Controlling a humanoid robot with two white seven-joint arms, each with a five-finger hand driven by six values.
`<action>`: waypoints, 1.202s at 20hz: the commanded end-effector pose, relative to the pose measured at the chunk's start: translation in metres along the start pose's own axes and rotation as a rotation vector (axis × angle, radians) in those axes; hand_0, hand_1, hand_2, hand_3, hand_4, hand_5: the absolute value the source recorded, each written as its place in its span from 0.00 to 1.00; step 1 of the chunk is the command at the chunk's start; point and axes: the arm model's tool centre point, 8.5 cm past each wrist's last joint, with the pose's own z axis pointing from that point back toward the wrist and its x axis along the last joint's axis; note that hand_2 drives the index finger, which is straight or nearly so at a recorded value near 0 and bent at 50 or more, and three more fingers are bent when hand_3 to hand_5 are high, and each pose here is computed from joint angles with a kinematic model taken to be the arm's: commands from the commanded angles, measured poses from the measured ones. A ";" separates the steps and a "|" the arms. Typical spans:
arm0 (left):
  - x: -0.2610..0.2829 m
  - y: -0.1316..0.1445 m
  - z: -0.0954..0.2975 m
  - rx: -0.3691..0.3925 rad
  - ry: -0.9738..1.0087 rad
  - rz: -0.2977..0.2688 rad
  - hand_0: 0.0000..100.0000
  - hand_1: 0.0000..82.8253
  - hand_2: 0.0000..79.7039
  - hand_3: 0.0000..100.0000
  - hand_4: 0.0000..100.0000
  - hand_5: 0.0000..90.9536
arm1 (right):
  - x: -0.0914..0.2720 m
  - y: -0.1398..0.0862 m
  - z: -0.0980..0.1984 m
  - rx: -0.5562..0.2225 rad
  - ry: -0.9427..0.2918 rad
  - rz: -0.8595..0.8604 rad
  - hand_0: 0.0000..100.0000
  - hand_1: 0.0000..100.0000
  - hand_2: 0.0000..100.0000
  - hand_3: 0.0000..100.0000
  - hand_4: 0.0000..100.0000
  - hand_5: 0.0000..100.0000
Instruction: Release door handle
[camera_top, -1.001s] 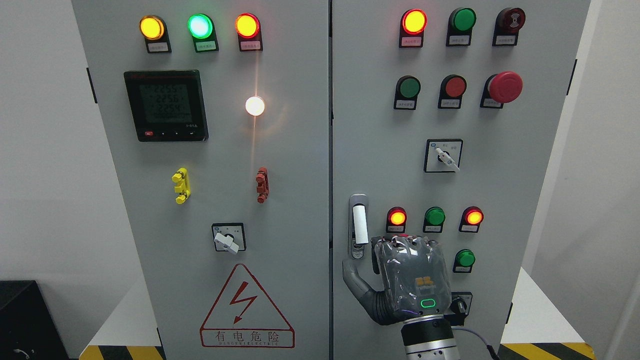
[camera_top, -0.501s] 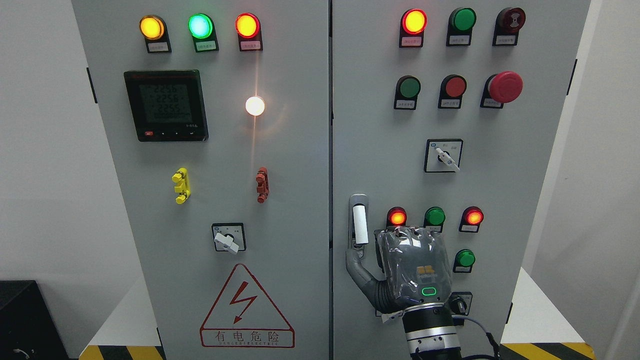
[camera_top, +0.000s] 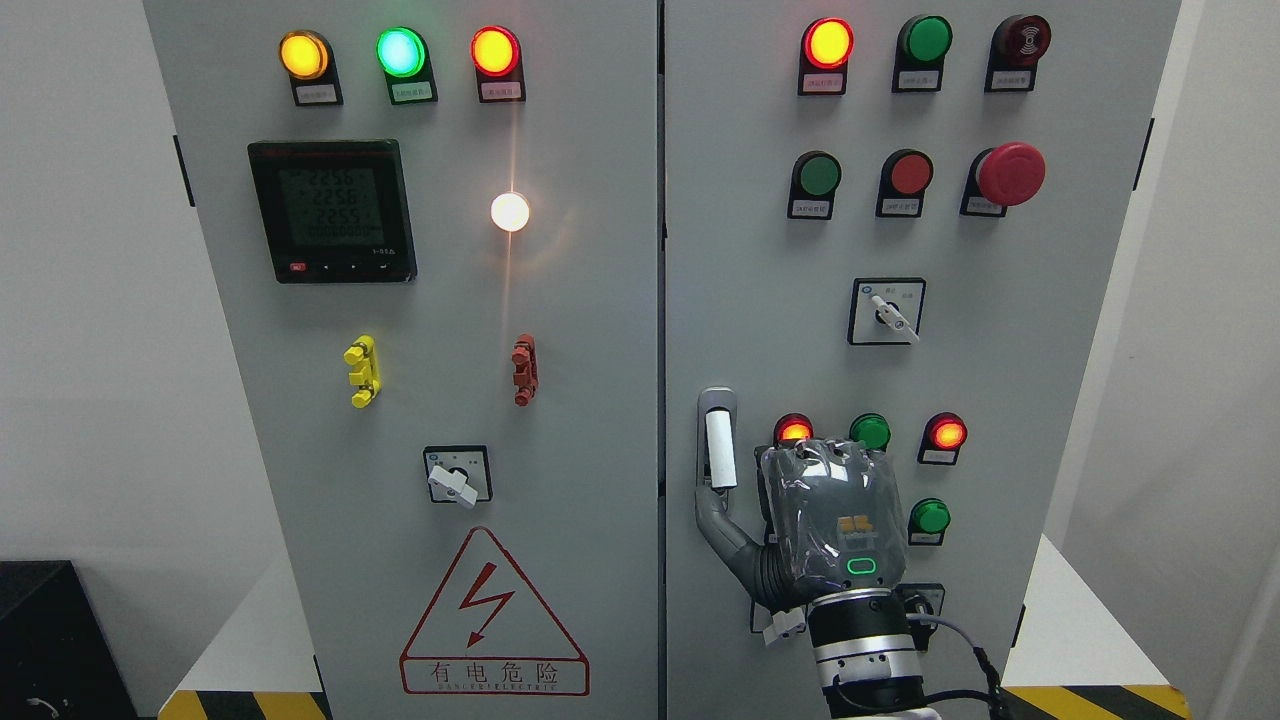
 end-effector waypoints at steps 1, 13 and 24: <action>0.007 0.001 0.000 0.004 0.003 -0.003 0.12 0.67 0.00 0.00 0.00 0.00 | -0.003 0.002 -0.005 0.003 0.007 0.005 0.35 0.31 0.94 1.00 1.00 1.00; 0.007 0.001 0.000 0.004 0.003 -0.002 0.12 0.67 0.00 0.00 0.00 0.00 | -0.004 0.004 -0.006 0.008 0.016 0.007 0.33 0.32 0.94 1.00 1.00 1.00; 0.007 0.001 0.000 0.004 0.003 -0.003 0.12 0.67 0.00 0.00 0.00 0.00 | -0.003 0.003 -0.006 0.005 0.014 0.005 0.40 0.33 0.94 1.00 1.00 1.00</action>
